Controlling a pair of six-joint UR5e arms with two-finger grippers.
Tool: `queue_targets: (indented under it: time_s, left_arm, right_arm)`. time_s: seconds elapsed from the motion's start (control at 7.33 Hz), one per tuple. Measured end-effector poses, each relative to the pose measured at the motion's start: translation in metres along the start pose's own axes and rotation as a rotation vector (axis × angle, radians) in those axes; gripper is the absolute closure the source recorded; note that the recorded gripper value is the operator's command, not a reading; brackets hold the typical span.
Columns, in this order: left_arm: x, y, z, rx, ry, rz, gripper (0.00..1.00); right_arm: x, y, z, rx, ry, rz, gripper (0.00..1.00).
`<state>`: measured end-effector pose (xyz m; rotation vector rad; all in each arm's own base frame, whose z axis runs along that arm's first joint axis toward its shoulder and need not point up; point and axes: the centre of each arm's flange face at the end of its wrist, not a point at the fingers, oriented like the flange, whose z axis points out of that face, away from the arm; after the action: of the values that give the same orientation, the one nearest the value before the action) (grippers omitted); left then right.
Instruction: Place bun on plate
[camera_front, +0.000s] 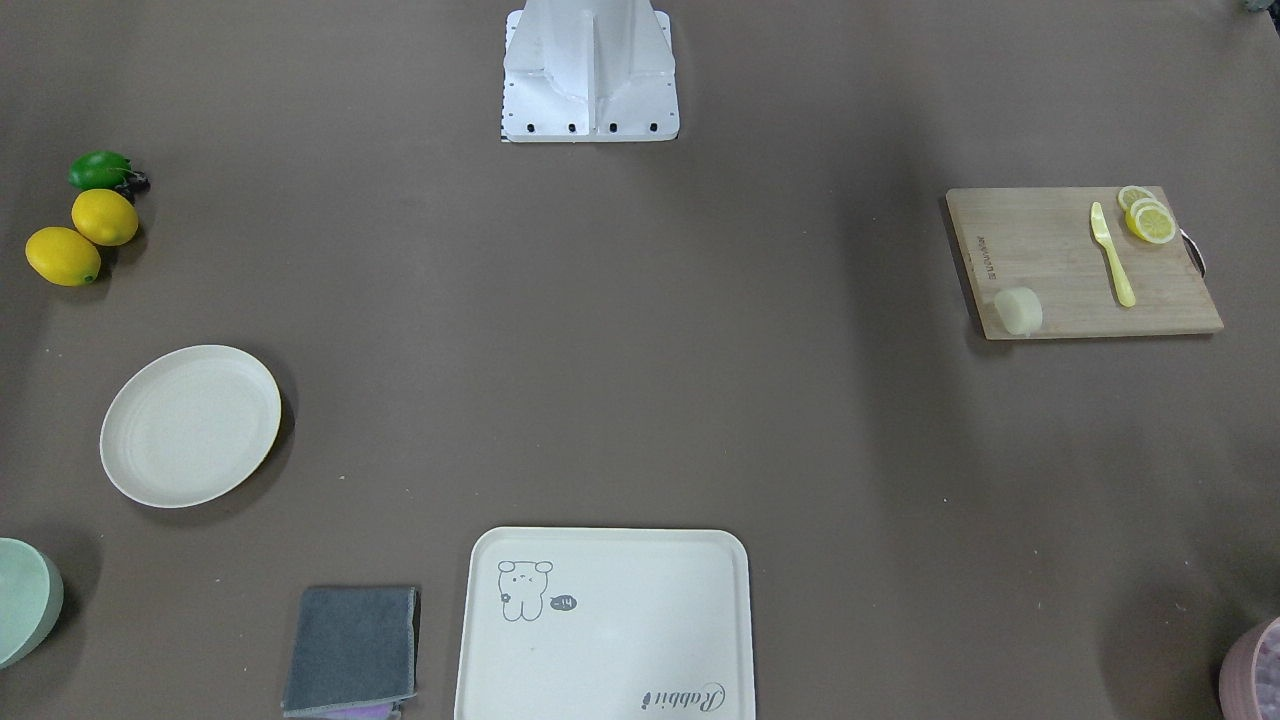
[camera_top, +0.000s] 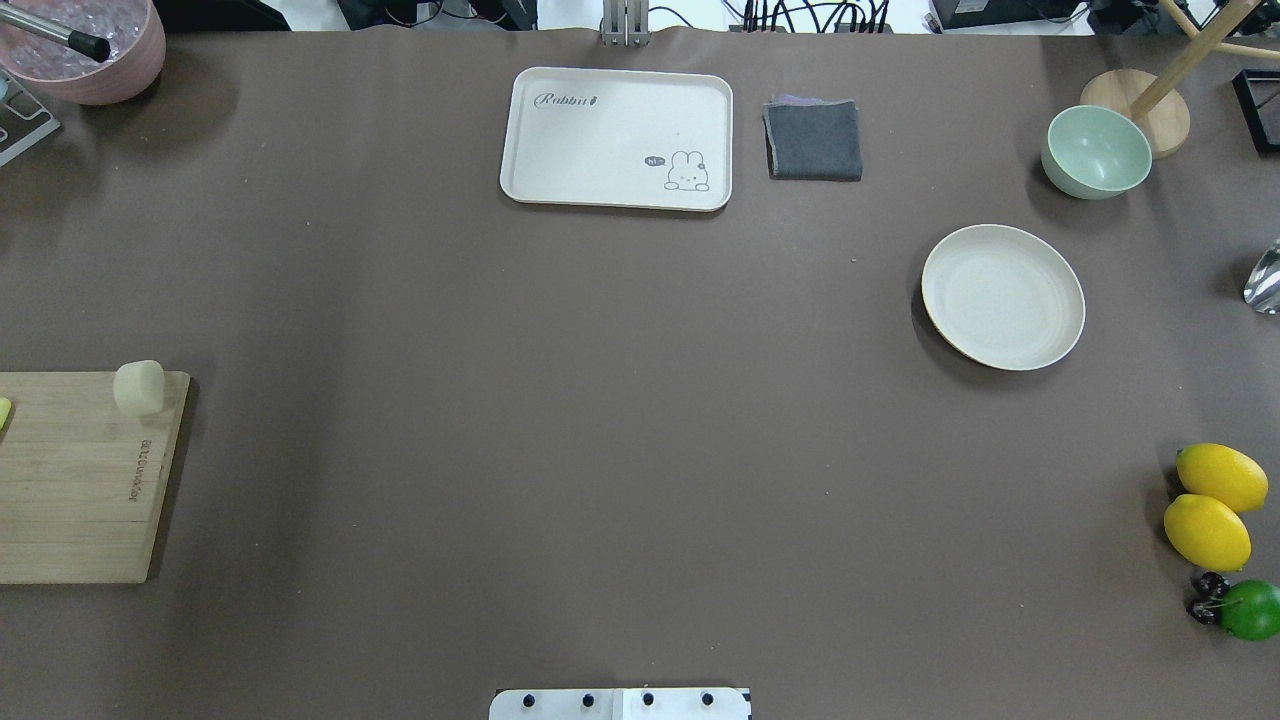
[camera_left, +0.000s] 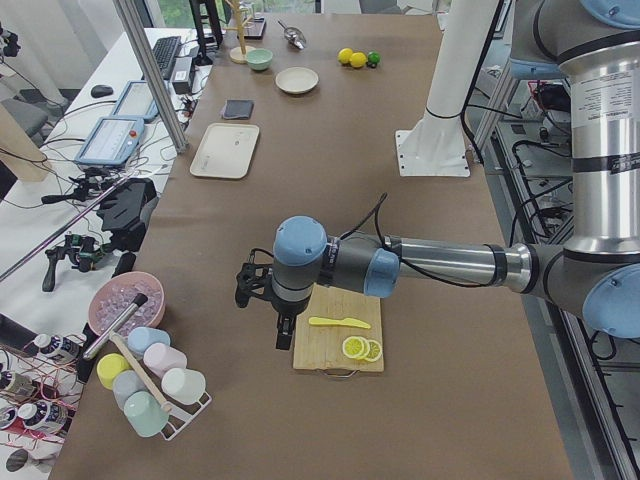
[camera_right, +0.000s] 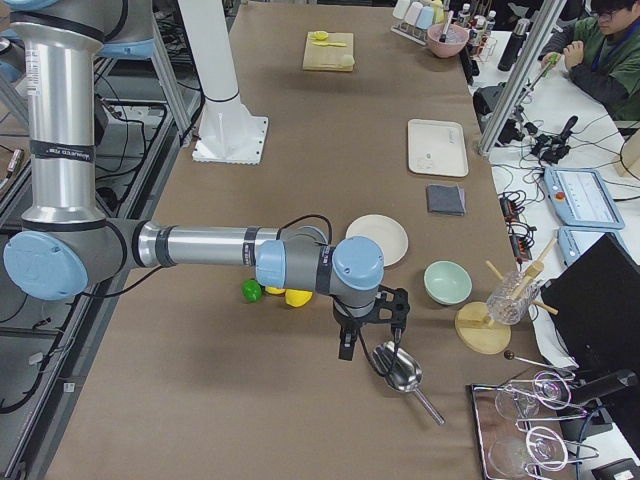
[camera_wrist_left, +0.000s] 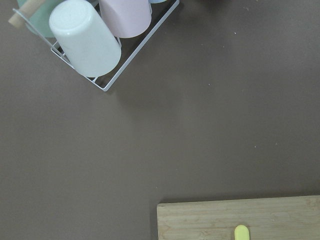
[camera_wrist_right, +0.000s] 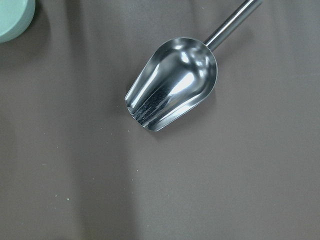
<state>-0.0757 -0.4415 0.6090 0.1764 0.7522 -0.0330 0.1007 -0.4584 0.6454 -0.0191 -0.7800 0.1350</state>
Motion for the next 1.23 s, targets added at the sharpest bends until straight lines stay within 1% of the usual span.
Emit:
queue_targets:
  time_s: [1.23]
  left_arm:
    - [0.0001, 0.0001, -0.0001, -0.001, -0.002, -0.002, 0.02]
  right_arm:
    - [0.0007, 0.0007, 0.0008, -0.002, -0.001, 0.002, 0.0]
